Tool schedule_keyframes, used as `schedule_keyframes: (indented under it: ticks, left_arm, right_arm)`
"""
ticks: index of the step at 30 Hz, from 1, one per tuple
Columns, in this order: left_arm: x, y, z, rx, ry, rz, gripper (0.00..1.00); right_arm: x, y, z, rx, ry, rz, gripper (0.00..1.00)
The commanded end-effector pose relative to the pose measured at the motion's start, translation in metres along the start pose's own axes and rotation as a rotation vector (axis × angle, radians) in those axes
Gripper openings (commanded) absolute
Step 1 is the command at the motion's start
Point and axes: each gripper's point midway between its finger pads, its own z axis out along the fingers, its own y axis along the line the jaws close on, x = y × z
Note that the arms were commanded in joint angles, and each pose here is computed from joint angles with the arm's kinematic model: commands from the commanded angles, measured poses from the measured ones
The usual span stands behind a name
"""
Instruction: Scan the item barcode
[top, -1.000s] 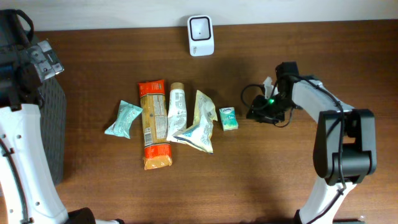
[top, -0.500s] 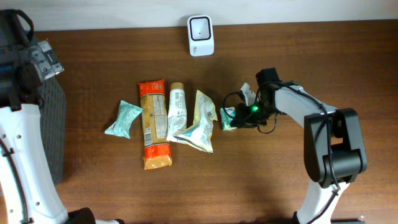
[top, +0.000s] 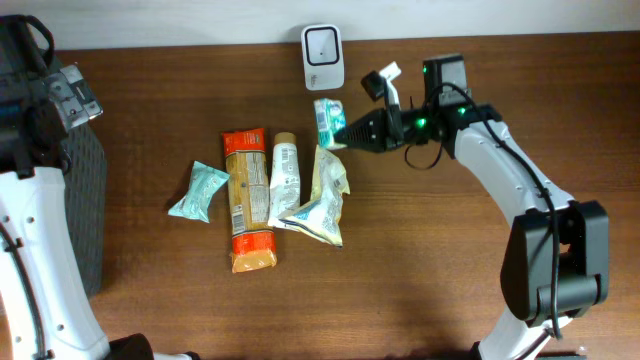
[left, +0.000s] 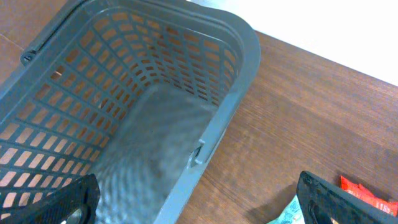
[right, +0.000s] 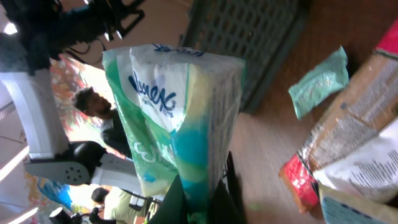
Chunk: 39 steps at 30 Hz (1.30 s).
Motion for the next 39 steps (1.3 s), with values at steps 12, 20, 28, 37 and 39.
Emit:
schedule_keyframes:
  ticks: [12, 20, 28, 37, 39]
  left_arm:
    - [-0.001, 0.004, -0.002, -0.013, -0.008, 0.006, 0.99]
    - [-0.001, 0.004, -0.002, -0.013, -0.008, 0.006, 0.99]
    - [-0.001, 0.004, -0.002, -0.013, -0.008, 0.006, 0.99]
    - [-0.001, 0.004, -0.002, -0.013, -0.008, 0.006, 0.99]
    - [-0.001, 0.004, -0.003, -0.013, -0.008, 0.006, 0.99]
  right_arm:
    - [-0.043, -0.046, -0.060, 1.119, -0.105, -0.108, 0.04]
    - [-0.156, -0.059, -0.098, 1.824, -0.207, -0.509, 0.04]
    - [-0.212, -0.179, -0.031, 1.916, 0.118, -1.008, 0.04]
    - [-0.209, -0.229, -0.039, 2.048, 0.351, -1.143, 0.04]
    - [-0.209, -0.228, -0.041, 2.062, 0.353, -1.135, 0.04]
